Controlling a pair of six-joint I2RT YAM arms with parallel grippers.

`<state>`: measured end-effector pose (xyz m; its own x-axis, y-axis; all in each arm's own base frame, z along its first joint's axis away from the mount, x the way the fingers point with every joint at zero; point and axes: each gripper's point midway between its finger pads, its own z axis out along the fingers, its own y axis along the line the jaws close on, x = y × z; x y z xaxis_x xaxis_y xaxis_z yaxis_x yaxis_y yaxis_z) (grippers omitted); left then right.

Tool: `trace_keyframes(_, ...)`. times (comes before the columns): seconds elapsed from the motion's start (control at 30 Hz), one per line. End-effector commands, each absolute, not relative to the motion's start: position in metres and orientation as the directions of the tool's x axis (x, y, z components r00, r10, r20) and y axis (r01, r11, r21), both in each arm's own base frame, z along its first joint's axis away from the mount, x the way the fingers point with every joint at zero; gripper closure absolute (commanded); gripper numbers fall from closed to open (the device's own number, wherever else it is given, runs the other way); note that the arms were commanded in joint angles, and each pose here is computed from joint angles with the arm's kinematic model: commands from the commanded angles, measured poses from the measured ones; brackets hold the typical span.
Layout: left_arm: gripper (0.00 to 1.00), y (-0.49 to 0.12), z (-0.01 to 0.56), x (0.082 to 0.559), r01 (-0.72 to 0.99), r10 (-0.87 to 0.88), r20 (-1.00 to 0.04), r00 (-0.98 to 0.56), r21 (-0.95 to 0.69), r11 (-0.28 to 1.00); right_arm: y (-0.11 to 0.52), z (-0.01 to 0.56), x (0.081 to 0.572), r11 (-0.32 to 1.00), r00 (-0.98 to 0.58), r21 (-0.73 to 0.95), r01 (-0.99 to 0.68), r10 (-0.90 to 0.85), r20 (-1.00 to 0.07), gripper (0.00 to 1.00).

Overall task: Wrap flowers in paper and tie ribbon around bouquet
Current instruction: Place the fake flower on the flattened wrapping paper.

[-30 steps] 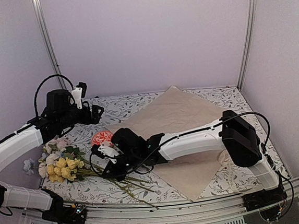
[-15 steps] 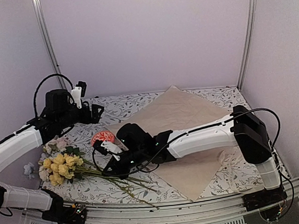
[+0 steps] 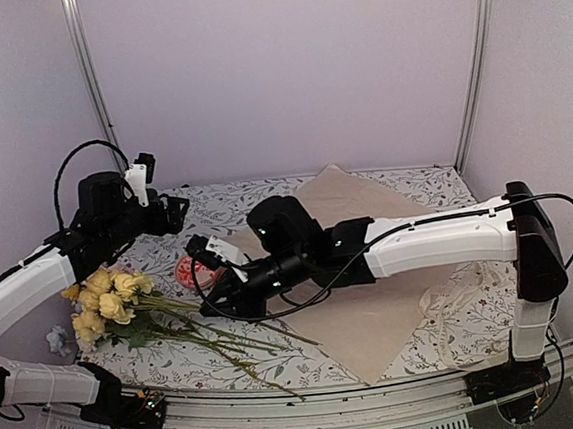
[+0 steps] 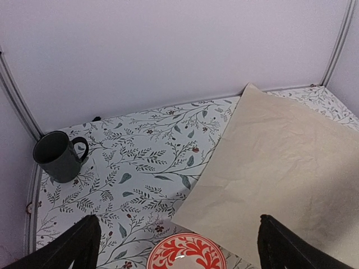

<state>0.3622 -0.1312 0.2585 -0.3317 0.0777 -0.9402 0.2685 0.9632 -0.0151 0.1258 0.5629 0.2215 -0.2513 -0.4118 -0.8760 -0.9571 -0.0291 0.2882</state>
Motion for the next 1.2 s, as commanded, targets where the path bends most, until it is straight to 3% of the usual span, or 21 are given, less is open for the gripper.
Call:
trace_keyframes(0.0, 0.02, -0.123, 0.261, 0.365, 0.237, 0.078, -0.946, -0.316, 0.001, 0.971, 0.521, 0.225, 0.137, 0.021, -0.24, 0.258, -0.966, -0.448, -0.861, 1.0)
trace_keyframes(0.3, 0.01, -0.118, 0.259, 0.366, 0.21, 0.086, -0.944, -0.318, 0.018, 0.977, 0.441, 0.222, 0.151, 0.149, -0.271, 0.227, -0.963, -0.515, -0.813, 1.0)
trace_keyframes(0.63, 0.01, -0.109, 0.26, 0.368, 0.166, 0.086, -0.944, -0.319, 0.034, 0.986, 0.331, 0.261, 0.201, 0.405, -0.411, 0.271, -0.873, -0.315, -0.855, 1.0)
trace_keyframes(0.8, 0.01, -0.109, 0.259, 0.368, 0.165, 0.087, -0.944, -0.32, 0.035, 0.986, 0.284, 0.284, 0.255, 0.629, -0.517, 0.364, -0.687, -0.072, -0.853, 1.0)
trace_keyframes(0.9, 0.01, -0.109, 0.258, 0.368, 0.166, 0.087, -0.943, -0.322, 0.035, 0.985, 0.259, 0.295, 0.288, 0.768, -0.548, 0.443, -0.463, 0.145, -0.824, 1.0)
trace_keyframes(1.07, 0.01, -0.112, 0.257, 0.368, 0.18, 0.087, -0.941, -0.327, 0.029, 0.983, 0.24, 0.299, 0.323, 0.8, -0.455, 0.57, -0.19, 0.443, -0.773, 1.0)
trace_keyframes(1.17, 0.01, -0.111, 0.257, 0.368, 0.177, 0.087, -0.941, -0.328, 0.029, 0.984, 0.256, 0.293, 0.343, 0.858, -0.373, 0.494, -0.145, 0.415, -0.83, 1.0)
